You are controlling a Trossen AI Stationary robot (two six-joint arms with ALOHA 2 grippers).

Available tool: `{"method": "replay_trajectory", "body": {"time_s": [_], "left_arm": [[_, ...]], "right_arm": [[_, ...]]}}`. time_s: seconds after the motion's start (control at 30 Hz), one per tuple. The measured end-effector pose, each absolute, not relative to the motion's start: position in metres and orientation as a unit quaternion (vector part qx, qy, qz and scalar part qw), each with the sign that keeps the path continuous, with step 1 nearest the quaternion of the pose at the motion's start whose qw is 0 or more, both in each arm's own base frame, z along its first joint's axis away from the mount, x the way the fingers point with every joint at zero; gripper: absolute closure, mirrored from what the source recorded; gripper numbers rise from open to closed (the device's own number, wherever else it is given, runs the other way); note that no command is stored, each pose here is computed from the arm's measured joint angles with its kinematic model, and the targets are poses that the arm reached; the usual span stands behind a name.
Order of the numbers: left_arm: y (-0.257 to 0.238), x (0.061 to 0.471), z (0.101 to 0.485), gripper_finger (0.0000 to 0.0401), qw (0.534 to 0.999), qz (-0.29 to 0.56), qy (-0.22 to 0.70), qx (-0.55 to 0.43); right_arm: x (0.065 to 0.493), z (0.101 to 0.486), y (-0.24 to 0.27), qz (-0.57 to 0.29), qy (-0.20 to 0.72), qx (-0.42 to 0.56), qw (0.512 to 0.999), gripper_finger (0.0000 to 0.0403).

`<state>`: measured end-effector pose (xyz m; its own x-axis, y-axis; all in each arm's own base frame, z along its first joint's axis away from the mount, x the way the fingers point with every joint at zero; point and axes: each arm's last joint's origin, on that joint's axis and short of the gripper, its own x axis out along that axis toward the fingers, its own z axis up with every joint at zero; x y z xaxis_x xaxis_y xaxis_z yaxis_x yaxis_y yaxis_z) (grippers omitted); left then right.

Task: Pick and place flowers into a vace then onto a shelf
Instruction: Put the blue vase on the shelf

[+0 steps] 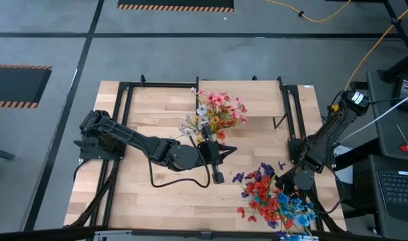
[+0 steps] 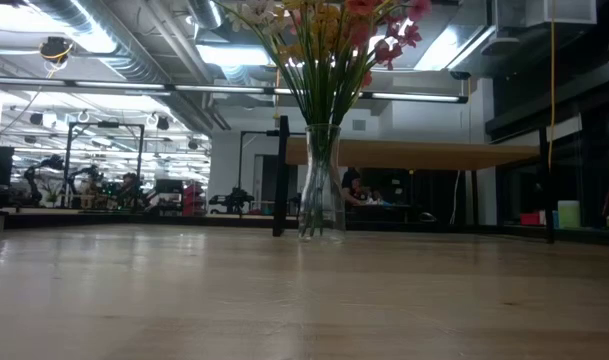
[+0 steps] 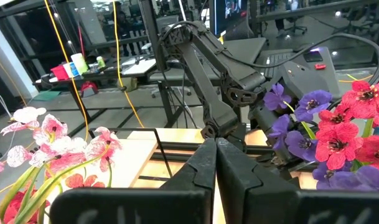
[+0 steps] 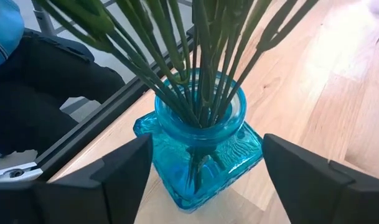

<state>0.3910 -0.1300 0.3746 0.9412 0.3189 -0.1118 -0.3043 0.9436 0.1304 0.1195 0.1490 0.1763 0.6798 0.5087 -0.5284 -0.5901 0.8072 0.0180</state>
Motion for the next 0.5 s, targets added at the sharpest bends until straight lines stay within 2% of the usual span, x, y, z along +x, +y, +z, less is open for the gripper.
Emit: {"method": "replay_trajectory", "body": {"time_s": [0.5], "left_arm": [[-0.1300,0.3910,0.3746,0.0398,0.984,0.158,0.066,0.056]], "right_arm": [[0.1225,0.1810,0.1530,0.306,0.236,-0.057,0.920,0.0099]]}}
